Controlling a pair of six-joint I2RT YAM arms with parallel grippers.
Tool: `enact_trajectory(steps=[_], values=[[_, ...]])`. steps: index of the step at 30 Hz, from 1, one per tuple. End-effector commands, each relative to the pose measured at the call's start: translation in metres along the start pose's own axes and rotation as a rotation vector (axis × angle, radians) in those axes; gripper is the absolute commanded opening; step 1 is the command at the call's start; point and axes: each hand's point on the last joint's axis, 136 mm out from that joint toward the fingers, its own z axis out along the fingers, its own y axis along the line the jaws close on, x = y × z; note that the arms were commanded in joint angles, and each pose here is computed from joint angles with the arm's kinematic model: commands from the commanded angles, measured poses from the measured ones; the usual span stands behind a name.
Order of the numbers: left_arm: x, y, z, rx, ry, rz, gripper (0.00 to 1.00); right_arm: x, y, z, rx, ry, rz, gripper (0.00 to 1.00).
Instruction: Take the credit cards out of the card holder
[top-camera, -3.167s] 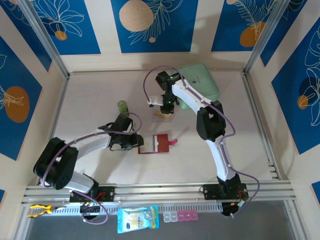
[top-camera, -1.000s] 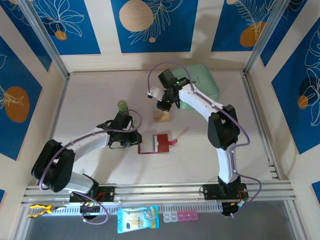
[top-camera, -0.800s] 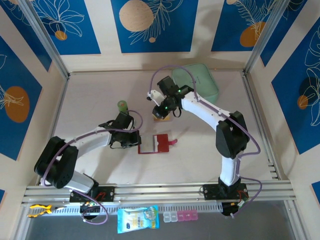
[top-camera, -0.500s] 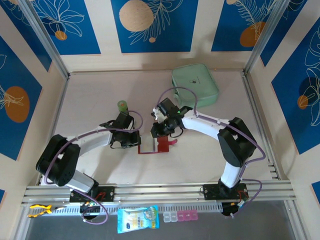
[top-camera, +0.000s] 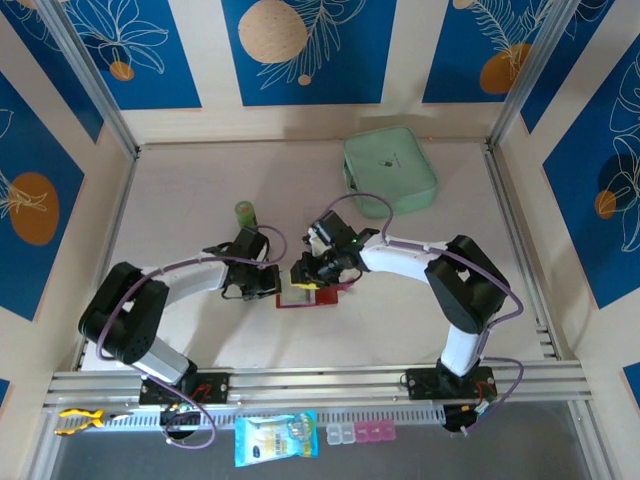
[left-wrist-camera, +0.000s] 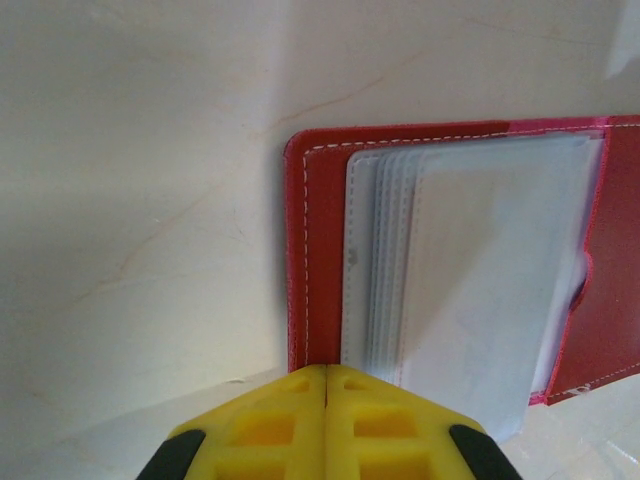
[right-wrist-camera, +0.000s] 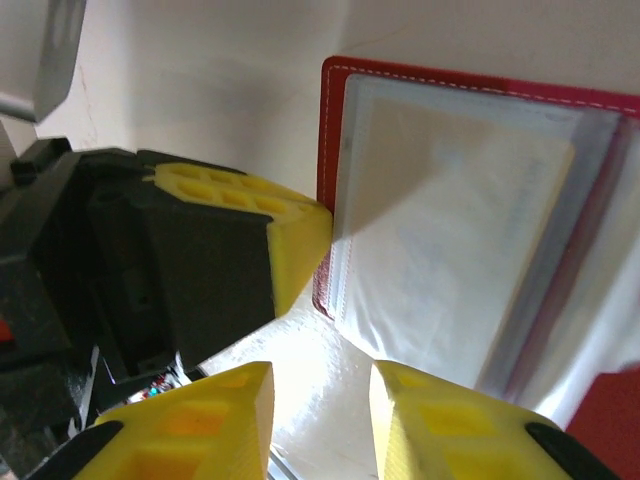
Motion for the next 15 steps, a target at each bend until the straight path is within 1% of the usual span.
enact_trajectory(steps=[1, 6, 15], values=[[0.004, 0.014, 0.002, -0.036, 0.009, 0.001, 0.01, -0.001, -0.002, 0.007, -0.015, 0.017, 0.036, 0.29], [0.005, 0.014, 0.004, -0.038, 0.015, 0.001, 0.01, -0.004, -0.012, 0.013, 0.004, 0.029, 0.058, 0.27], [0.004, 0.014, 0.002, -0.043, 0.013, 0.002, 0.00, -0.004, -0.030, 0.017, 0.052, 0.042, 0.071, 0.27]])
